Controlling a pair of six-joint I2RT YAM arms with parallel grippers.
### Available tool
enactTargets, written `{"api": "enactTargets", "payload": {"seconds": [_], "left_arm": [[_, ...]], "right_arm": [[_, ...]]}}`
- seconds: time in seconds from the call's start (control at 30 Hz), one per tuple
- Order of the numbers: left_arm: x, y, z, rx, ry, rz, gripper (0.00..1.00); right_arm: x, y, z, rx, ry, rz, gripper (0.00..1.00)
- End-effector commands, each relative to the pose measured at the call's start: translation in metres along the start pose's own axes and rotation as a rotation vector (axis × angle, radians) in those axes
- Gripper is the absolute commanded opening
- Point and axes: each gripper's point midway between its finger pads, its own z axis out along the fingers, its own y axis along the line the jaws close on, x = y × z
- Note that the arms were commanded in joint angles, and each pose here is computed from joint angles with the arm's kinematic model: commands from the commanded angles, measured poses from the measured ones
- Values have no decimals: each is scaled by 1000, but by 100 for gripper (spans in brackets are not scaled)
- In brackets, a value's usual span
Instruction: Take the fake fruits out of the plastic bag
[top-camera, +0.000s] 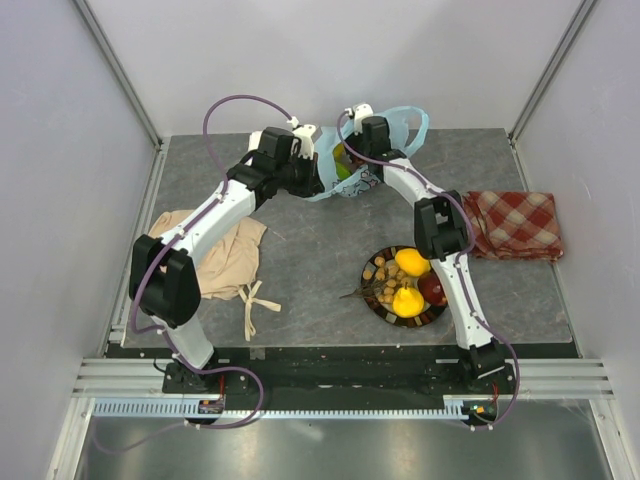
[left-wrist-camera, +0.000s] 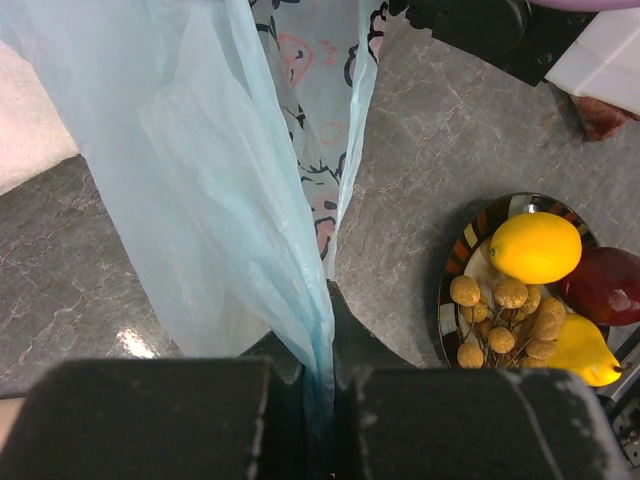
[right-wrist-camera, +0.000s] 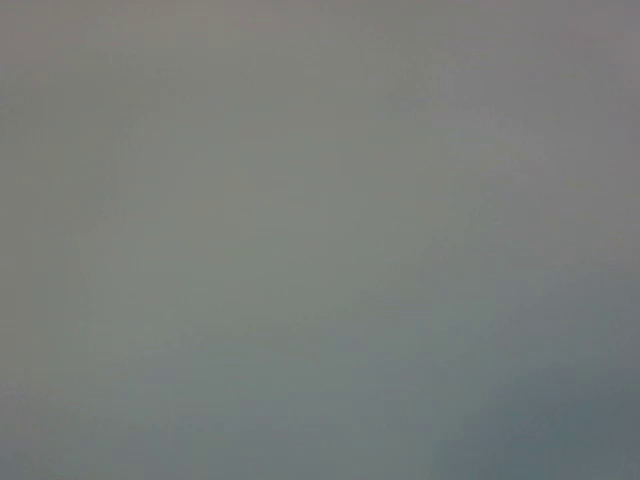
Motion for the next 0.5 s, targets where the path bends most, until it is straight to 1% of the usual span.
{"api": "enactTargets", "payload": {"seconds": [0.0, 0.07, 0.1, 0.13, 0.17, 0.2, 0.23, 0.27, 0.3, 0.33, 0.37, 0.43, 0.47], "left_arm": [[-22, -8, -12, 17, -54, 38, 1], [-25, -7, -13, 13, -61, 39, 2], [-26, -7, -12, 11, -63, 41, 2], [-28, -6, -12, 7, -68, 44, 2], [-29, -5, -11, 2, -67, 45, 2], [-29, -3, -9, -5, -69, 44, 2], [-33, -2, -8, -11, -79, 46, 2], [-34, -1, -7, -13, -81, 42, 1], [-33, 0, -4, -17, -79, 39, 2], [-37, 0, -4, -17, -88, 39, 1], [-39, 0, -3, -16, -92, 36, 2], [-42, 1, 0, -16, -97, 32, 2], [-44, 1, 1, -12, -102, 31, 2]], "right_arm": [[-10, -20, -2, 18, -21, 7, 69], [-30, -16, -12, -34, -51, 19, 63], [-40, -10, -19, -67, -64, 27, 56], [-48, -1, -27, -144, -73, 36, 52], [-65, 0, -45, -174, -93, 49, 50], [-73, 5, -57, -221, -105, 70, 47], [-86, 14, -71, -291, -140, 75, 45], [-97, 17, -96, -332, -151, 83, 45], [-102, 21, -109, -367, -156, 101, 43], [-106, 22, -122, -388, -158, 109, 42], [-112, 25, -146, -435, -163, 117, 42], [-114, 26, -168, -481, -159, 154, 40], [-117, 27, -188, -514, -168, 155, 40]]}}
